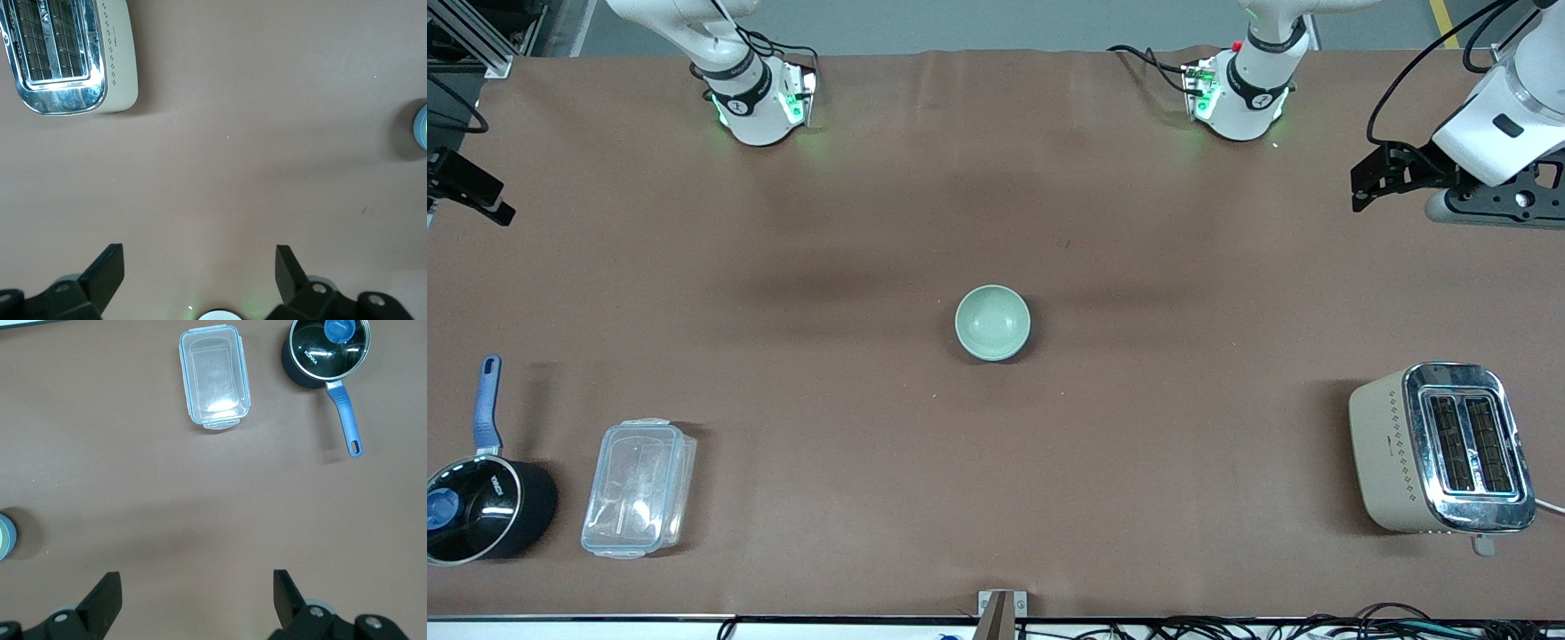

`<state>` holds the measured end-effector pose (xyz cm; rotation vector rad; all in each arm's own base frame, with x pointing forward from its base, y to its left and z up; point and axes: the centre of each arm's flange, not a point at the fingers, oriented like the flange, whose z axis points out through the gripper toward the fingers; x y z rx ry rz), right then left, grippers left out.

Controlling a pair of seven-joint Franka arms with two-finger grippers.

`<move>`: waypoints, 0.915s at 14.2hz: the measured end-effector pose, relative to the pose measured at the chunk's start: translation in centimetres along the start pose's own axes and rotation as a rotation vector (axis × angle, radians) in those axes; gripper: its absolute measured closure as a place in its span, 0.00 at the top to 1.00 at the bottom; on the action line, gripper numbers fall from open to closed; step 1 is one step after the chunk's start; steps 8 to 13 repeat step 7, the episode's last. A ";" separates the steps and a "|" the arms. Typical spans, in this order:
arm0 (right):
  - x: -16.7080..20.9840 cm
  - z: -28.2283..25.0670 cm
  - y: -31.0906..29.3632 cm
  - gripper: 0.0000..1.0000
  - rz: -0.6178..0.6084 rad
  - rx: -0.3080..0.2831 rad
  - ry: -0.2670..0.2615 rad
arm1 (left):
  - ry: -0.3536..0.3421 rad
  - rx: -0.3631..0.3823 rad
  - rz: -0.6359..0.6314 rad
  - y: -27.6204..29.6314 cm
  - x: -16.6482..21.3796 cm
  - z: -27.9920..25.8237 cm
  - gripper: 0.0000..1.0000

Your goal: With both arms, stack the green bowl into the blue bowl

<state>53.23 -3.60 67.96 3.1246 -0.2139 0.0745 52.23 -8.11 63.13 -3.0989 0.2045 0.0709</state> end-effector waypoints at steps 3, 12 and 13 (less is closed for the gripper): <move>0.0 0.0 -0.1 1.00 -0.006 0.000 0.000 | 0.005 -0.001 0.000 0.0 0.1 0.0 1.00; 0.0 0.0 -0.2 1.00 -0.009 0.000 -0.001 | 0.004 -0.001 0.000 0.0 0.2 0.0 1.00; 0.0 0.0 -0.2 1.00 -0.009 0.000 -0.001 | 0.004 -0.001 0.000 0.0 0.2 0.0 1.00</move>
